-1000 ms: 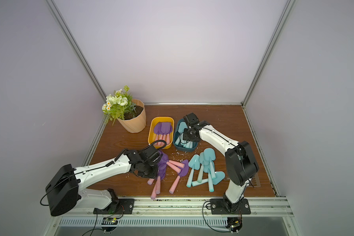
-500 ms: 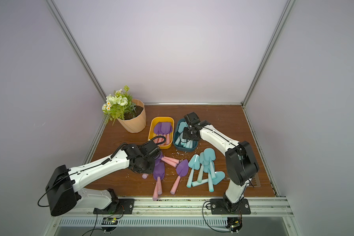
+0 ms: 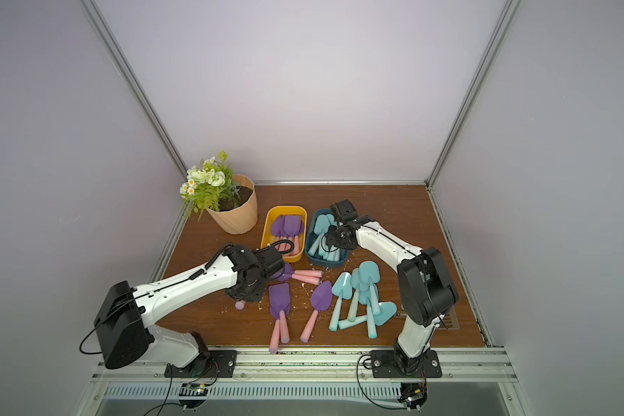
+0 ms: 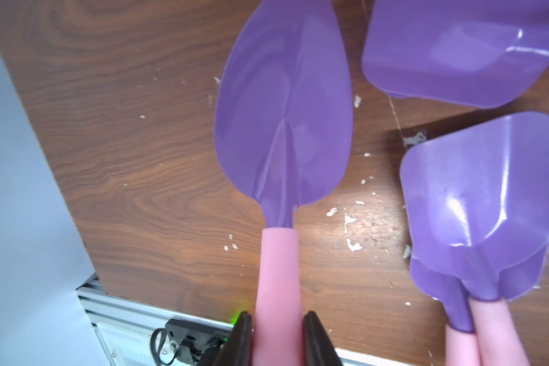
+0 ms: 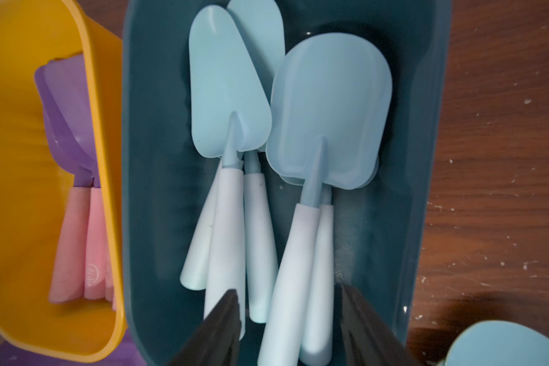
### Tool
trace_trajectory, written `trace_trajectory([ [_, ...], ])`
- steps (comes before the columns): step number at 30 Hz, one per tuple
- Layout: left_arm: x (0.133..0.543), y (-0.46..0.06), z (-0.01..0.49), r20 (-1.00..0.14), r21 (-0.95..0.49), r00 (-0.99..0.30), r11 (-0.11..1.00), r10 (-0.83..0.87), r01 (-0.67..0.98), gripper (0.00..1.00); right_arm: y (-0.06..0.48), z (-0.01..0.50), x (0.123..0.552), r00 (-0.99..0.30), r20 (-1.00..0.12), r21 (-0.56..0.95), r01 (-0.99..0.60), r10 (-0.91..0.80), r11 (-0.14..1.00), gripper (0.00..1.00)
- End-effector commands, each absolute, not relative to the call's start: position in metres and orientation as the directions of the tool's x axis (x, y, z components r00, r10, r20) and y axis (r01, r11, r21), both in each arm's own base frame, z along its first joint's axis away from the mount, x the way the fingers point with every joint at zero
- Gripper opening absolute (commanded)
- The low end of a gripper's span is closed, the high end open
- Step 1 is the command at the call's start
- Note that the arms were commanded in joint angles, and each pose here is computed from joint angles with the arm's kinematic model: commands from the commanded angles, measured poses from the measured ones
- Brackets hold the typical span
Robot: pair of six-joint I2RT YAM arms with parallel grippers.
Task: Sort the small shovels by color and place them into the storage box
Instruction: Place the shovel in the storage box.
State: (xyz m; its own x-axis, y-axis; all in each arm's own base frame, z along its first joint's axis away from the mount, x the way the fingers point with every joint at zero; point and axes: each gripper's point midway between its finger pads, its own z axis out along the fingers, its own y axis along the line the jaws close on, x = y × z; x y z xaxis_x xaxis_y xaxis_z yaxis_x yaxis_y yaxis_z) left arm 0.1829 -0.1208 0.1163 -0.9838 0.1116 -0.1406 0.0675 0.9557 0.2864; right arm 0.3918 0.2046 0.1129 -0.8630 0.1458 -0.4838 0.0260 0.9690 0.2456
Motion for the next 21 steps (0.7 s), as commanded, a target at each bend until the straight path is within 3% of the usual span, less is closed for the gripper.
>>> trace_trajectory([
  [1,0.201,-0.112,0.153,-0.248,0.286,-0.967,0.958,0.061,-0.013,0.01,0.205,0.125,0.391,-0.852,-0.505,0.259,0.003,0.138,0.966,0.56],
  [10,0.307,-0.157,0.226,-0.473,0.211,-0.874,0.977,0.113,0.012,0.01,0.188,0.139,0.388,-0.835,-0.533,0.205,0.028,0.136,0.978,0.56],
  [16,0.387,-0.179,0.191,-0.449,-0.044,-0.893,0.999,-0.026,-0.007,0.01,0.178,0.150,0.384,-0.827,-0.544,0.179,0.050,0.141,0.983,0.56],
  [21,0.411,-0.188,0.155,-0.425,-0.097,-0.903,0.995,-0.058,-0.018,0.01,0.169,0.159,0.382,-0.814,-0.560,0.164,0.074,0.155,0.984,0.56],
])
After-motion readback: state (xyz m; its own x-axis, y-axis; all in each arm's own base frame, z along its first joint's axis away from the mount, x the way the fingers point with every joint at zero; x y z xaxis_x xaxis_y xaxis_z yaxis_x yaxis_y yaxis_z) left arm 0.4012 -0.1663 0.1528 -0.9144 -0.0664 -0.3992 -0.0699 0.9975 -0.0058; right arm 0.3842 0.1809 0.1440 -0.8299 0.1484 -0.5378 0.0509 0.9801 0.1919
